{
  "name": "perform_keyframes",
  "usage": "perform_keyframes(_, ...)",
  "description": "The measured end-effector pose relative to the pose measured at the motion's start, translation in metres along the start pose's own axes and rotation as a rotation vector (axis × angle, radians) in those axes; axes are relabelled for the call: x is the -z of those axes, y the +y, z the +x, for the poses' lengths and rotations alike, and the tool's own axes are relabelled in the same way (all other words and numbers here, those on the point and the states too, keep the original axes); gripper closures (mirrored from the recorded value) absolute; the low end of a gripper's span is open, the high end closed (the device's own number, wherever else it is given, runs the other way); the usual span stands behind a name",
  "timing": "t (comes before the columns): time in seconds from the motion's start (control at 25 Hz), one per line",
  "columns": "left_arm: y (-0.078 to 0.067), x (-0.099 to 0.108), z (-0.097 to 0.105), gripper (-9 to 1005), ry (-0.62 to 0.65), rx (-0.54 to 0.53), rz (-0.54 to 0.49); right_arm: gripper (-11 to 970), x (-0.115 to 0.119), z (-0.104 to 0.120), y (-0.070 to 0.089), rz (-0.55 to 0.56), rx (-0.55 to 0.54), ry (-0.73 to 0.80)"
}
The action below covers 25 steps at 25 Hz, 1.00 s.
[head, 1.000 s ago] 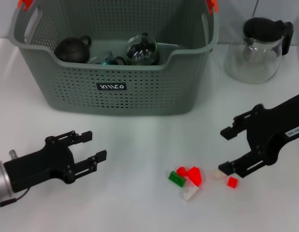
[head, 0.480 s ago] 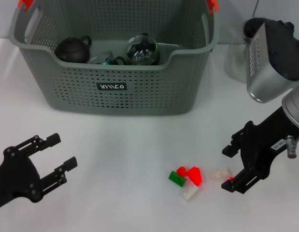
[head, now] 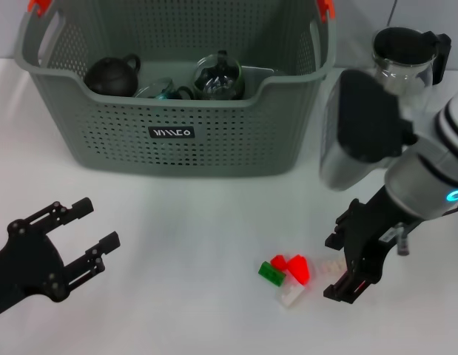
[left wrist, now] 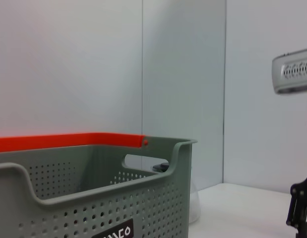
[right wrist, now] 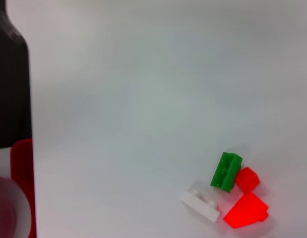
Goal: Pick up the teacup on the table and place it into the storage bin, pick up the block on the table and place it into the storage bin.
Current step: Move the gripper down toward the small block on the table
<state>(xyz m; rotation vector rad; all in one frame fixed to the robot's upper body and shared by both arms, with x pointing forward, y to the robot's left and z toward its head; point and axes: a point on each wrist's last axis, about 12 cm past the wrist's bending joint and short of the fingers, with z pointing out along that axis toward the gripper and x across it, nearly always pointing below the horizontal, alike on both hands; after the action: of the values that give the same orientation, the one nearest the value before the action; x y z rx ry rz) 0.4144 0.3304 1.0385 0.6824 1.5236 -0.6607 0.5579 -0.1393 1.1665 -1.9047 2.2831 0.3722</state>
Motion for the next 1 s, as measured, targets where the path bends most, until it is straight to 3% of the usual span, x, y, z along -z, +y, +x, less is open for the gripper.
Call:
perform_keyframes(0.28, 0.000, -0.001, 0.001, 367, 0.002, 0.003, -0.006, 206, -0.013, 0.002, -0.004, 0.036, -0.011, 0.049)
perform_keyframes(0.56, 0.001, -0.005, 0.004, 367, 0.013, 0.015, -0.016, 345, -0.021, 0.004, -0.008, 0.075, 0.022, 0.050)
perform_keyframes(1.0, 0.001, -0.006, 0.006, 367, 0.018, 0.020, -0.018, 344, -0.040, 0.008, -0.015, 0.088, 0.022, 0.064)
